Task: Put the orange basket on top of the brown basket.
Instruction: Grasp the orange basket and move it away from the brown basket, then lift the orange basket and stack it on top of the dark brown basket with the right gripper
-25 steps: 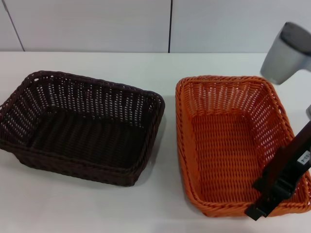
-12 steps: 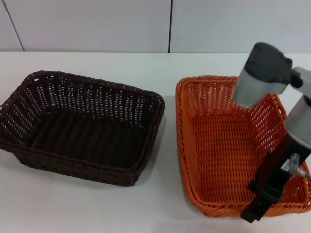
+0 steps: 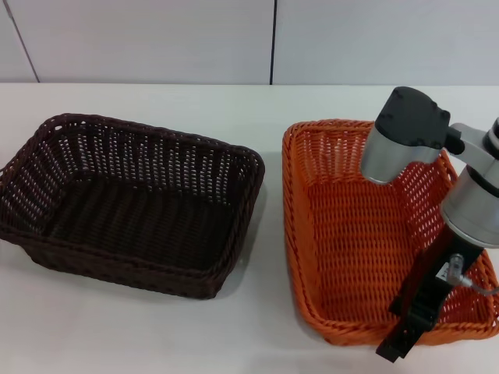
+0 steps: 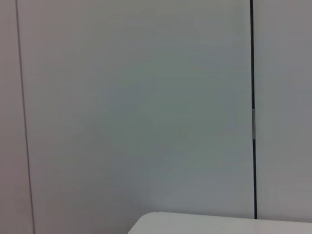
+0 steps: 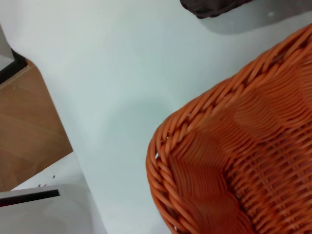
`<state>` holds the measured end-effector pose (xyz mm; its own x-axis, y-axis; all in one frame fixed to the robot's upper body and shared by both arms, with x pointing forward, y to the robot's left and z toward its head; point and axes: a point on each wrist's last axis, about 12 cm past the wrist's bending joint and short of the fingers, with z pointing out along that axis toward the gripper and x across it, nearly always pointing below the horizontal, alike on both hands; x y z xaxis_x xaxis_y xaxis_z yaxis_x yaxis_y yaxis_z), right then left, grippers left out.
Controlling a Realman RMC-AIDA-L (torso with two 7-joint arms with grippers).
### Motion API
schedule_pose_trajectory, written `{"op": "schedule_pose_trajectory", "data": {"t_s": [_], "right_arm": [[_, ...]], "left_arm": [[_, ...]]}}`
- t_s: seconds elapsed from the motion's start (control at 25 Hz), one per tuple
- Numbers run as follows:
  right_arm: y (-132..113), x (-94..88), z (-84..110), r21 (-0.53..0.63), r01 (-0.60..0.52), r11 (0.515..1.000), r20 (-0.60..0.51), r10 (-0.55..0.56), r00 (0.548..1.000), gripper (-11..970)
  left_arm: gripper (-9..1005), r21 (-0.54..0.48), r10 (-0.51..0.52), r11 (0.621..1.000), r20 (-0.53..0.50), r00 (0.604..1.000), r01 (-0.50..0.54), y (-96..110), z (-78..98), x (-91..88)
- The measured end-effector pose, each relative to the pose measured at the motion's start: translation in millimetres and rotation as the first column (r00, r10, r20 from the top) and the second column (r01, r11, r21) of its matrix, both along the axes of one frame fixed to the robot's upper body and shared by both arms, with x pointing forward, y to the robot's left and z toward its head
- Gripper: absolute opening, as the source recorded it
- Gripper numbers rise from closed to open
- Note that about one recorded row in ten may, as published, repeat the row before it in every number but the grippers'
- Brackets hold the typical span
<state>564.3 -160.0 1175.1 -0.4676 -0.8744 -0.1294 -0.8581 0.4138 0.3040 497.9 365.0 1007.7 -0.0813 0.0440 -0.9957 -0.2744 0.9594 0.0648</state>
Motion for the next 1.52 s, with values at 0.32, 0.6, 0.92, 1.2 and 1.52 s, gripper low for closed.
{"op": "schedule_pose_trajectory", "data": {"t_s": [0.32, 0.6, 0.92, 1.2, 1.52], "right_arm": [[2, 0.4, -5.2, -0.020, -0.029, 0.999, 0.016, 0.030, 0.999, 656], [7, -1.2, -10.5, -0.053, -0.076, 0.996, 0.035, 0.077, 0.996, 533], [7, 1.8, -1.8, -0.097, -0.078, 0.992, 0.101, 0.088, 0.991, 346], [11, 4.6, 19.0, -0.063, -0.043, 0.997, 0.211, 0.056, 0.976, 276], [16, 6.3, 36.0, -0.062, -0.029, 0.998, 0.294, 0.046, 0.955, 192]], "left_arm": [[645, 0.003, -0.004, 1.000, -0.003, 1.000, 0.004, -1, -0.2, 0.2], [645, 0.007, -0.006, 1.000, -0.004, 1.000, 0.006, -1, 0.1, 2.2], [641, 0.013, -0.010, 1.000, -0.010, 1.000, 0.010, -1, 0.5, 5.9], [637, 0.014, -0.004, 1.000, 0.001, 1.000, 0.004, 0, 2.2, 6.8], [637, 0.015, 0.035, 0.999, 0.018, 0.999, -0.035, 9, 4.1, 2.6]]}}
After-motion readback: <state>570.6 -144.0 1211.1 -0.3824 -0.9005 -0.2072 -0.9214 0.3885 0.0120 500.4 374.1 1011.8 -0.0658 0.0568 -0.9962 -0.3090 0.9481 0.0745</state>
